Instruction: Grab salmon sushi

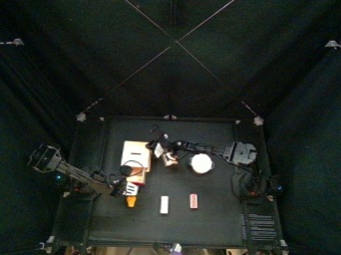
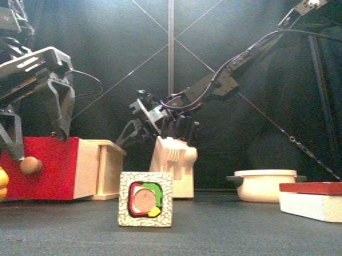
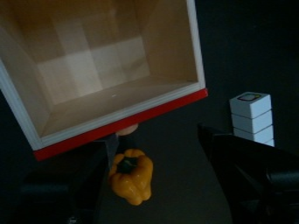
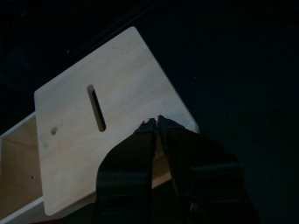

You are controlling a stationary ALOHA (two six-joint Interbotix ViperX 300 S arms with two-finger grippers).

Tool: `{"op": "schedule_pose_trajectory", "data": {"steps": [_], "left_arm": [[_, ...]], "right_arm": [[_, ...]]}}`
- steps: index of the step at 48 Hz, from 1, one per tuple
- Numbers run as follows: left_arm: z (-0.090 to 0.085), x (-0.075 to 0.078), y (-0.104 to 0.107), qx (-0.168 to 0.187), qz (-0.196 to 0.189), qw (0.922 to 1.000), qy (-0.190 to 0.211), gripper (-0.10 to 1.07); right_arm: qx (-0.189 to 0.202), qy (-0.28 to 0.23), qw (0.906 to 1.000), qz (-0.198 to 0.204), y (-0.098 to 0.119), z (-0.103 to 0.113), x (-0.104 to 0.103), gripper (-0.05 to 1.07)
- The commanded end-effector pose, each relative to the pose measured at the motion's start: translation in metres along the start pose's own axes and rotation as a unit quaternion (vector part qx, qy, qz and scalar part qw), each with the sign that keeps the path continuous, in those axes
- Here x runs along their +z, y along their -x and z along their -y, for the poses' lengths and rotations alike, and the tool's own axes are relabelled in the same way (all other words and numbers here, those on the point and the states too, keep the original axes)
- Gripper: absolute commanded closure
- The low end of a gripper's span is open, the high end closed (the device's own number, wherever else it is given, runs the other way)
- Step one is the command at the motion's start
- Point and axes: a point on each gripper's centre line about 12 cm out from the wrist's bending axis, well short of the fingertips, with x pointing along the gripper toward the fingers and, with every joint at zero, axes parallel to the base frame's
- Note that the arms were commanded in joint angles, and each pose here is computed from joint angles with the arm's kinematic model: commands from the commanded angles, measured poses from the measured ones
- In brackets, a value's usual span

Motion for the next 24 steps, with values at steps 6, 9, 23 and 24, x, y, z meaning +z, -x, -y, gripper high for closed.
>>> {"op": "schedule_pose_trajectory", "data": {"steps": [6,9,23,24], "left_arm": [[0.005,0.005,0.031,-0.069,0.006,0.9972,-0.030,-0.05],[0.003,0.009,0.037,-0.084,0.014,0.9955,-0.043,-0.05],[-0.006,0.019,0.045,-0.124,0.050,0.9862,-0.098,-0.05],[-0.004,0.019,0.046,-0.131,0.051,0.9846,-0.104,-0.05]], "right_arm": [[0.003,0.003,0.9999,0.015,0.007,-0.004,0.013,0.48],[0.005,0.004,0.9998,0.017,0.008,-0.005,0.014,0.48],[0.006,0.005,0.9997,0.022,0.012,-0.008,0.019,0.48],[0.007,0.005,0.9997,0.023,0.013,-0.008,0.020,0.48]]}}
